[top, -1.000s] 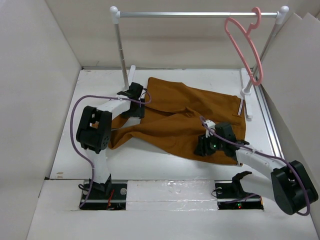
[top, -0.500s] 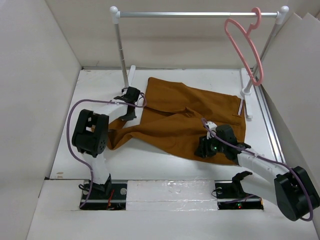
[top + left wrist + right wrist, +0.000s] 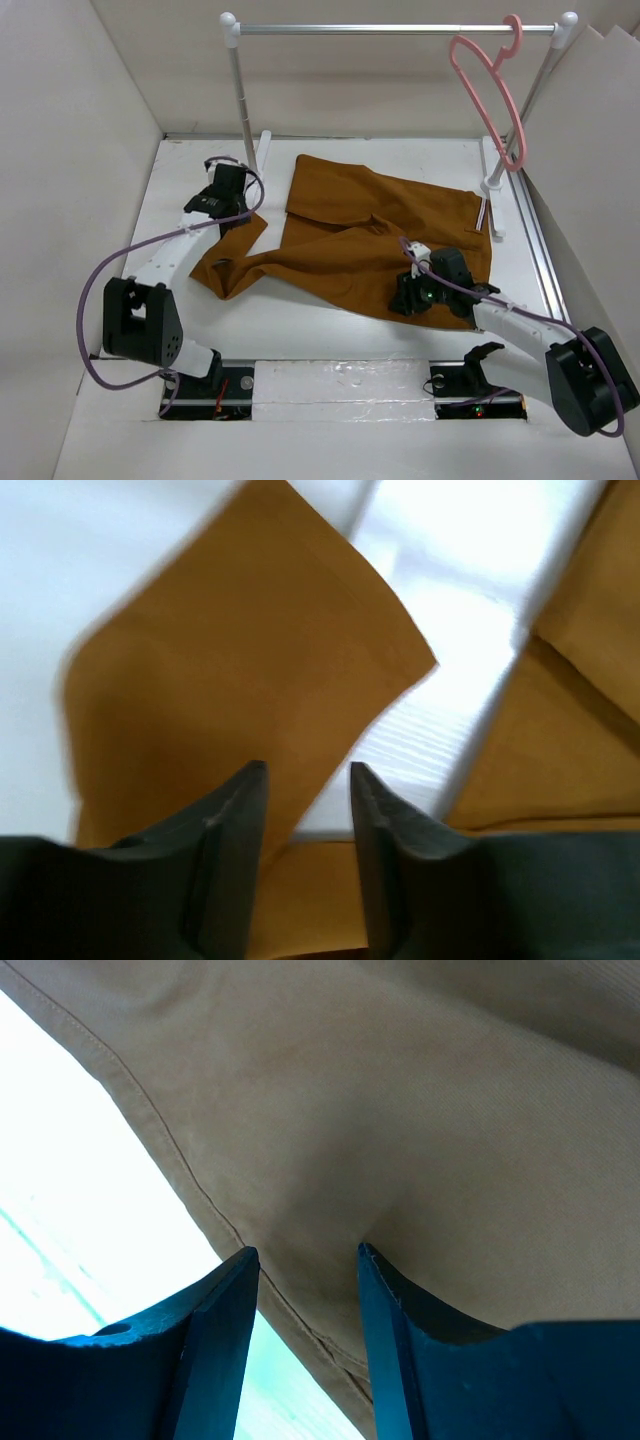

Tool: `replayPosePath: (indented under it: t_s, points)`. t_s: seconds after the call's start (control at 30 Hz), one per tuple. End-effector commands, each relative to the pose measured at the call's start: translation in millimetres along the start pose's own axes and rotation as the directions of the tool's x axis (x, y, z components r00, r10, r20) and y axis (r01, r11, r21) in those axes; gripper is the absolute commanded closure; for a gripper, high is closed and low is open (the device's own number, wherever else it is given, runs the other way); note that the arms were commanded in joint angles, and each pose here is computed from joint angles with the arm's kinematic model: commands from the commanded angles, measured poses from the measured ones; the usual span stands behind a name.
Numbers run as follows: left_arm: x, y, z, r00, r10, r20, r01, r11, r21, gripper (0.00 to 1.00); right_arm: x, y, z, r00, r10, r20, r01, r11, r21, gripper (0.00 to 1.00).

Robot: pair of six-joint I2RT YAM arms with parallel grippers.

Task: Place the trousers on the hanger
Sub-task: Flatten out the trousers at the center of the board.

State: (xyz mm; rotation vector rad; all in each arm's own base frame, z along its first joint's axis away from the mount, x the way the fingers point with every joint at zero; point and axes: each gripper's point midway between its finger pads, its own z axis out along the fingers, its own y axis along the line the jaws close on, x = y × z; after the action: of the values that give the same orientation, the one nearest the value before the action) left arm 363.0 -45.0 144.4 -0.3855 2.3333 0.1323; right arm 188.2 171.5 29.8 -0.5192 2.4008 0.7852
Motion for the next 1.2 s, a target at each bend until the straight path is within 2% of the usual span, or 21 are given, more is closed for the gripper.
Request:
replayPosePath:
  t_s: [0.0, 0.03, 0.07, 0.1, 0.13, 0.17, 0.2, 0.23, 0.3, 0.33, 0.4, 0.53, 0.57, 0.63, 0.67, 0.7, 0.8, 0.93, 1.03, 1.13, 1.17]
  points:
    - [43, -28, 13, 0.979, 0.14, -0.148, -0.12, 0.984, 0.133, 0.63, -4, 4, 2, 0.999, -0.041, -0.016, 0.04, 0.999, -0.022, 0.5]
    - [53, -31, 21, 0.969, 0.166, -0.181, -0.144, 0.982, 0.124, 0.62, -1, 4, 3, 0.999, -0.043, -0.027, 0.043, 0.999, -0.027, 0.5]
    - [58, -27, 25, 0.963, 0.175, -0.203, -0.158, 0.982, 0.099, 0.52, -2, 4, 4, 0.999, -0.046, -0.028, 0.046, 0.999, -0.029, 0.5]
    - [60, -26, 28, 0.961, 0.173, -0.214, -0.158, 0.984, 0.087, 0.49, -2, 4, 4, 0.998, -0.047, -0.029, 0.047, 0.999, -0.029, 0.5]
    - [68, -20, 35, 0.955, 0.175, -0.238, -0.168, 0.985, 0.049, 0.37, -3, 4, 3, 0.998, -0.052, -0.026, 0.051, 0.998, -0.03, 0.49]
    - [71, -15, 38, 0.953, 0.173, -0.249, -0.174, 0.985, 0.018, 0.15, -3, 5, 3, 0.998, -0.052, -0.025, 0.052, 0.998, -0.034, 0.48]
    - [77, -11, 41, 0.949, 0.173, -0.263, -0.18, 0.984, -0.002, 0.05, 1, 7, 3, 0.998, -0.057, -0.032, 0.056, 0.998, -0.042, 0.45]
    - [84, -9, 44, 0.941, 0.181, -0.285, -0.19, 0.982, -0.006, 0.04, 2, 6, 3, 0.998, -0.053, -0.034, 0.052, 0.998, -0.037, 0.38]
    - [95, -4, 49, 0.935, 0.18, -0.306, -0.197, 0.98, -0.027, 0.04, 13, 5, 3, 0.997, -0.04, -0.07, 0.038, 0.999, -0.024, 0.32]
    - [98, -2, 51, 0.935, 0.177, -0.308, -0.198, 0.98, -0.037, 0.06, 23, 8, 4, 0.994, -0.048, -0.097, 0.046, 0.999, -0.028, 0.29]
    - [106, -3, 56, 0.935, 0.176, -0.307, -0.193, 0.981, -0.024, 0.11, 35, 11, 5, 0.992, -0.026, -0.121, 0.023, 0.999, -0.024, 0.29]
    - [124, 2, 68, 0.919, 0.178, -0.353, -0.208, 0.977, -0.048, 0.39, 54, 15, 2, 0.99, 0.009, -0.144, -0.011, 1.0, -0.014, 0.3]
    - [126, 5, 70, 0.919, 0.171, -0.355, -0.208, 0.976, -0.069, 0.62, 55, 19, 1, 0.989, -0.004, -0.146, 0.002, 1.0, -0.016, 0.31]
    - [126, 10, 70, 0.926, 0.138, -0.35, -0.182, 0.979, -0.096, 0.8, 43, 21, -6, 0.994, -0.041, -0.105, 0.043, 0.999, 0.017, 0.32]
    - [125, 10, 71, 0.931, 0.132, -0.34, -0.174, 0.98, -0.096, 0.96, 37, 29, -8, 0.993, -0.083, -0.087, 0.084, 0.996, 0.007, 0.32]
    - [121, 9, 67, 0.937, 0.12, -0.328, -0.159, 0.983, -0.093, 1.0, 16, 37, -13, 0.991, -0.132, -0.032, 0.132, 0.991, 0.003, 0.32]
    - [110, 10, 60, 0.948, 0.099, -0.301, -0.131, 0.988, -0.087, 1.0, -24, 55, -19, 0.972, -0.232, 0.04, 0.232, 0.973, -0.009, 0.32]
    - [76, 11, 34, 0.979, 0.025, -0.203, -0.043, 0.996, -0.081, 1.0, -41, 74, 3, 0.931, -0.362, -0.038, 0.36, 0.931, -0.052, 0.28]
    - [59, 12, 16, 0.989, -0.044, -0.139, 0.037, 0.998, -0.056, 1.0, -64, 97, 20, 0.88, -0.475, -0.022, 0.473, 0.878, -0.072, 0.22]
    - [46, 15, 0, 0.989, -0.115, -0.089, 0.11, 0.992, -0.058, 1.0, -71, 115, 46, 0.834, -0.548, -0.061, 0.544, 0.836, -0.078, 0.21]
    - [43, 14, -4, 0.986, -0.15, -0.074, 0.146, 0.988, -0.056, 1.0, -62, 113, 61, 0.818, -0.565, -0.11, 0.559, 0.825, -0.078, 0.22]
